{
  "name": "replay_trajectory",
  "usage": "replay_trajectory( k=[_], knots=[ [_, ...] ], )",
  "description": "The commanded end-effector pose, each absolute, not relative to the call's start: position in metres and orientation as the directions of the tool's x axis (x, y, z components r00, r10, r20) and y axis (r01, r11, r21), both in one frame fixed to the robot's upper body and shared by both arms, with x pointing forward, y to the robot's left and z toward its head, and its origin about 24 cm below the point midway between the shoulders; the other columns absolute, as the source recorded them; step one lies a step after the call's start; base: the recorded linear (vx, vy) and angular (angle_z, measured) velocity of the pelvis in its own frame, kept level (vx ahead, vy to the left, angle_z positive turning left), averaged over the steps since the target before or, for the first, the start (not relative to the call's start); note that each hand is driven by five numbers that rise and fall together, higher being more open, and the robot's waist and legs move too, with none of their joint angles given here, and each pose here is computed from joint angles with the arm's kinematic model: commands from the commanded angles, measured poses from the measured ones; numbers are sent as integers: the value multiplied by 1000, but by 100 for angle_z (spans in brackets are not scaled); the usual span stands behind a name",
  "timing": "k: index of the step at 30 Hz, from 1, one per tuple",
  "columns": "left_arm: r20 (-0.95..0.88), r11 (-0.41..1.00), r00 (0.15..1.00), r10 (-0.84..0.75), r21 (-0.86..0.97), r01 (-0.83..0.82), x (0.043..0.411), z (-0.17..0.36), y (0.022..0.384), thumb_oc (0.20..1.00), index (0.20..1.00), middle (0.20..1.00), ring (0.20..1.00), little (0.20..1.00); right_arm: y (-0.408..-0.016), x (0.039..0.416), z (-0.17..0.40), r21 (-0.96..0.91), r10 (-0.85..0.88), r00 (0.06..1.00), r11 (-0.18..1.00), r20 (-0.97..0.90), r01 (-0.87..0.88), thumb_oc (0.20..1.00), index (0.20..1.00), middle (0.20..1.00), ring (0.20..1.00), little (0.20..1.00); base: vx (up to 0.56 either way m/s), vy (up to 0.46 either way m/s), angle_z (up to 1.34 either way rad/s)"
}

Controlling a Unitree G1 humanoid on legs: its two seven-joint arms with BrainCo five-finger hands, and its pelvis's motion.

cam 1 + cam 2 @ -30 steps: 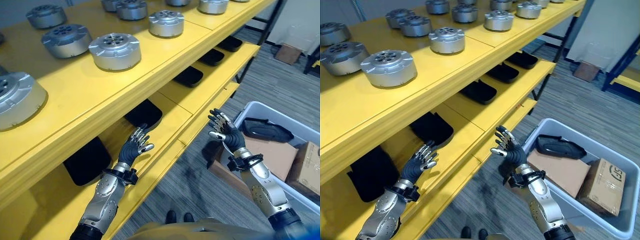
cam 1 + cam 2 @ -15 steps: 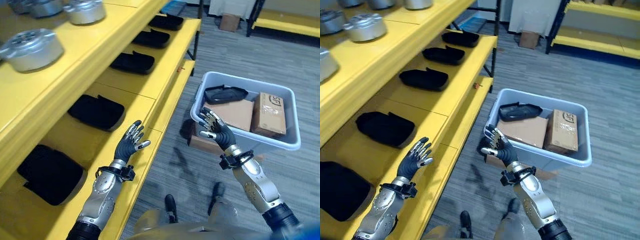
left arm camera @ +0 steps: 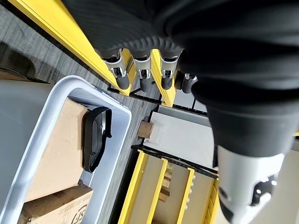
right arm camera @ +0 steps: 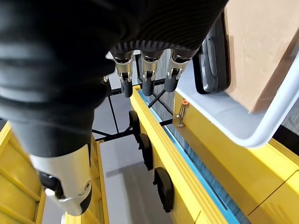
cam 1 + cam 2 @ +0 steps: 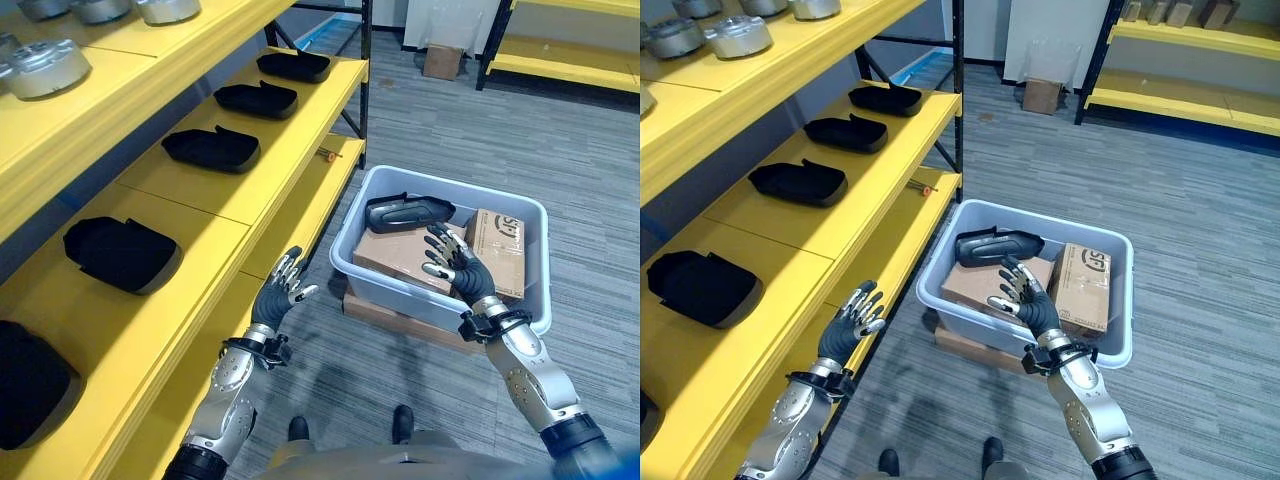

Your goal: Move parts from the plastic box to the shelf.

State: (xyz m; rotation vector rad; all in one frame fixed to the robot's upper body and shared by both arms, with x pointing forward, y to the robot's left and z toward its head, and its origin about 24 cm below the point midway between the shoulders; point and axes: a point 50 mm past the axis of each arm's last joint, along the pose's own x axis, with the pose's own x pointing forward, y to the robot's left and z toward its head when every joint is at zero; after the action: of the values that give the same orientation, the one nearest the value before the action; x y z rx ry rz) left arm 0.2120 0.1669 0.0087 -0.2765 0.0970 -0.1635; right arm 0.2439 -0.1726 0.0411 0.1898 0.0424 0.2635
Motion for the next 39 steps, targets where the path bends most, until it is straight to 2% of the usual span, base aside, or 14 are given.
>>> replay_trajectory(
  k=[1, 6, 13, 25, 33, 39],
  knots=[
    [39, 960, 987, -155, -229, 160, 216, 33, 182, 1000, 1000, 1000, 1000, 1000, -164, 245, 74, 209, 297, 941, 921, 163, -327, 1000, 1000, 1000, 1000, 1000, 32, -111, -17],
    [31, 959, 989, -143, -242, 146, 212, 31, 184, 1000, 1000, 1000, 1000, 1000, -163, 244, 74, 202, 309, 937, 919, 163, -338, 1000, 1000, 1000, 1000, 1000, 87, -34, -28],
    [38, 957, 990, -137, -252, 142, 211, 29, 184, 1000, 1000, 1000, 1000, 1000, -166, 239, 62, 192, 295, 948, 930, 123, -314, 1000, 1000, 1000, 1000, 1000, 216, 280, -92],
    [81, 981, 990, -114, -146, 125, 215, 43, 200, 1000, 1000, 1000, 1000, 1000, -157, 230, 50, 233, 344, 937, 908, 61, -348, 1000, 1000, 1000, 1000, 1000, 117, 214, -57],
    [155, 990, 979, -130, -26, 136, 235, 59, 196, 1000, 1000, 1000, 1000, 1000, -162, 222, 56, 258, 338, 937, 900, 93, -350, 1000, 1000, 1000, 1000, 1000, 29, -22, -27],
    [100, 994, 989, -105, 36, 102, 268, 45, 182, 1000, 1000, 1000, 1000, 1000, -151, 230, 71, 250, 379, 912, 878, 159, -408, 1000, 1000, 1000, 1000, 1000, -69, -77, -19]
  ],
)
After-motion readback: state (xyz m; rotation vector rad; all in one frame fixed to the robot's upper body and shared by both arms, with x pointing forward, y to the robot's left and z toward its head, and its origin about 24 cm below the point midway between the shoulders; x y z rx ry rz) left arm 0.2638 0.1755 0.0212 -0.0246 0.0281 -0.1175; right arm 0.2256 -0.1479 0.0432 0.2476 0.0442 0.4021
